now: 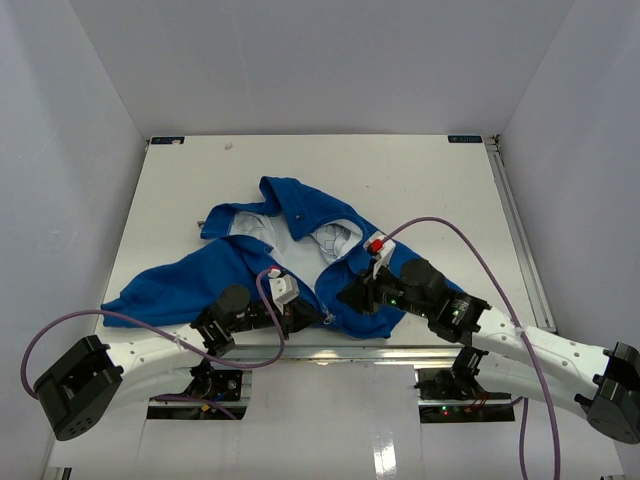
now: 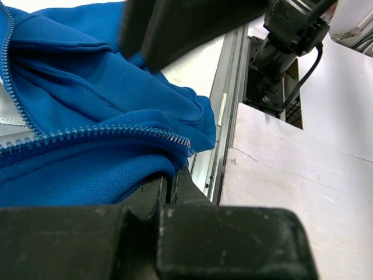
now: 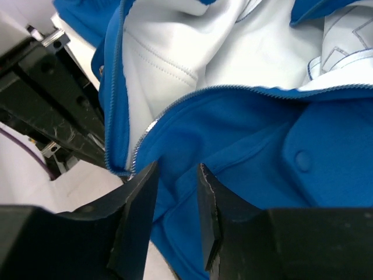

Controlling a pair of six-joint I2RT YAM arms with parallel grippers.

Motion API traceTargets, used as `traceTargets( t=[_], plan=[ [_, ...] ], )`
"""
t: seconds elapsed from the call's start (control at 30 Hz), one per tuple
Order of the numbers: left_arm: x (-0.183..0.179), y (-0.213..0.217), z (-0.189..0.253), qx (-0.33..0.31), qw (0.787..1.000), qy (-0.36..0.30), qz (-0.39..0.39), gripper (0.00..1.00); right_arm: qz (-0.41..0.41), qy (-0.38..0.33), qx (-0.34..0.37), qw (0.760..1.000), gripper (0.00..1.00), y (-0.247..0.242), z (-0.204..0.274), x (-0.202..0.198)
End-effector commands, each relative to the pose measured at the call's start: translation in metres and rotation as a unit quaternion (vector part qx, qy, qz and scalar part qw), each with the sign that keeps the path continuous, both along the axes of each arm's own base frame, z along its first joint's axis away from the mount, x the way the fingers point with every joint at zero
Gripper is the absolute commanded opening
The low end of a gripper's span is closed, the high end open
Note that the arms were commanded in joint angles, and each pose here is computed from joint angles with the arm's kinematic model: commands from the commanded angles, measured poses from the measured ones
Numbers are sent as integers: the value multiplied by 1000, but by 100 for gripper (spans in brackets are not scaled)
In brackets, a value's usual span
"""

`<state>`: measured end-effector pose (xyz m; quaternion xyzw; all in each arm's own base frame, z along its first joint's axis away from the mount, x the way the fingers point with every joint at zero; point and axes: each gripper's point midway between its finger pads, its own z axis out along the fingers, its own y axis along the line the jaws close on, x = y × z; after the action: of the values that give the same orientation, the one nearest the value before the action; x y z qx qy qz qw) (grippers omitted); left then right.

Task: Zip up the jacket

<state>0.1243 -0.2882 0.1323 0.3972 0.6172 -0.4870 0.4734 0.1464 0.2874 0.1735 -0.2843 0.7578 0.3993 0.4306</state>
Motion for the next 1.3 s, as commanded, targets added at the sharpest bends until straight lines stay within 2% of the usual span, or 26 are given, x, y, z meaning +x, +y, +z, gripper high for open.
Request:
traceTargets(
  t=[0.0, 0.3, 0.83, 1.27],
  plan=[
    [3, -2, 12, -14, 1000, -6, -2, 0, -39, -38, -7, 998, 38, 7, 19, -8],
    [2, -3, 12, -15, 1000, 2, -8, 0, -56, -49, -27, 997, 37, 24, 11, -24],
    [0, -3, 13, -16, 1000, 2, -13, 0, -79, -69, -63, 992, 31, 32, 7, -26],
    [1, -4, 11, -14, 1000, 13, -16, 0, -61, -84, -73, 992, 29, 35, 7, -37]
  ],
)
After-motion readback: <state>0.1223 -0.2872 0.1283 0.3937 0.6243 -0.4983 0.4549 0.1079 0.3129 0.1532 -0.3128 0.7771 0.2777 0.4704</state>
